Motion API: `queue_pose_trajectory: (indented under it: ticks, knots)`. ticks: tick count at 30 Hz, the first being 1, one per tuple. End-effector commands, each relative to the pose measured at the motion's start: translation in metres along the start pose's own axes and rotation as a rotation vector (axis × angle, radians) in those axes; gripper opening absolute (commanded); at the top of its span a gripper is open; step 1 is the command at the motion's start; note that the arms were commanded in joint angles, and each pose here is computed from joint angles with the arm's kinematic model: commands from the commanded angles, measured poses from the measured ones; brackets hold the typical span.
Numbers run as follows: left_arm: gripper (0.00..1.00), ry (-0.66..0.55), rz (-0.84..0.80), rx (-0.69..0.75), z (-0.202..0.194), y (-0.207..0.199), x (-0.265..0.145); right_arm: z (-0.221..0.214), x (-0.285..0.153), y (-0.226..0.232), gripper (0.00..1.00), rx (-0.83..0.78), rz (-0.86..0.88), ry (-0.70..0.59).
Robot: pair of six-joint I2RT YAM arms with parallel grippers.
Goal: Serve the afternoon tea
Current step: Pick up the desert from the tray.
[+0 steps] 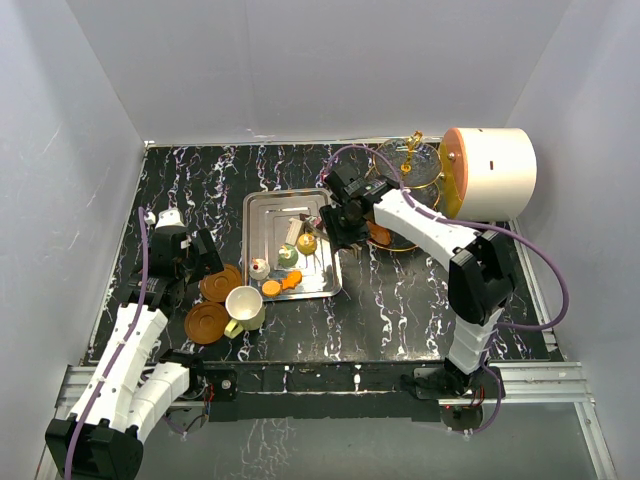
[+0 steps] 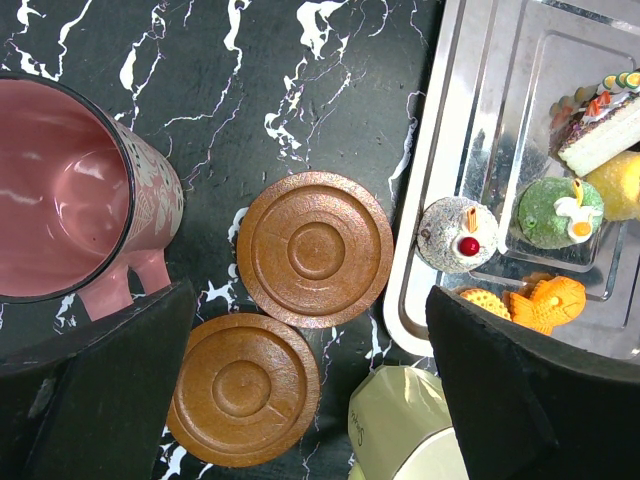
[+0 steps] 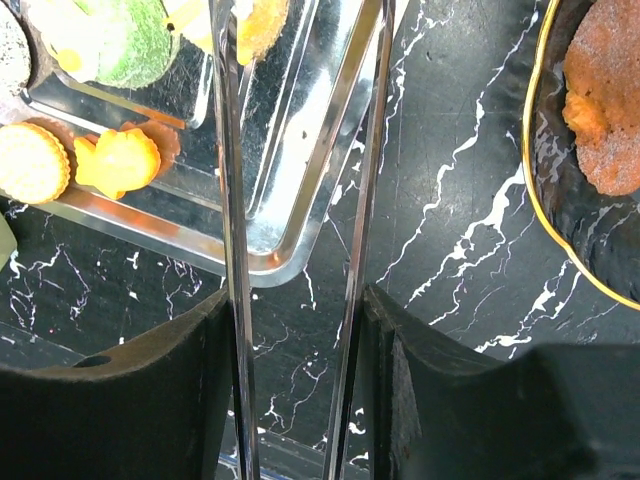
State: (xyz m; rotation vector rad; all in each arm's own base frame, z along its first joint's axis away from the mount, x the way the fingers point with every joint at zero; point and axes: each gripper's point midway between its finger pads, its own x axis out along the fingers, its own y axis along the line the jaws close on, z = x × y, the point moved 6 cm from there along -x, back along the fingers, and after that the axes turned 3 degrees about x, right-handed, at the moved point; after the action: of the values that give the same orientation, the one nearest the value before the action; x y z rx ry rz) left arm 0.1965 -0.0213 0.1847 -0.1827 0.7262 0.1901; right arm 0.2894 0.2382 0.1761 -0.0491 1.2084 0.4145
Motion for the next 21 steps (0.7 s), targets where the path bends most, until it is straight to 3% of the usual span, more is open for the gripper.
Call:
queue_pose_trajectory:
  ticks: [1,10,21]
  knots:
    - [0.99,-0.011,0.007,0.002,0.003,0.001,-0.004,0.027,-0.007,0.007,0.44,-0.027,0.023,-0.099]
    - [0.99,-0.009,0.008,0.002,0.002,0.001,-0.003,0.027,-0.009,0.007,0.31,-0.014,0.015,-0.094]
    - [0.99,-0.009,-0.002,0.005,0.002,0.000,-0.003,0.003,-0.063,0.004,0.29,0.072,0.046,-0.192]
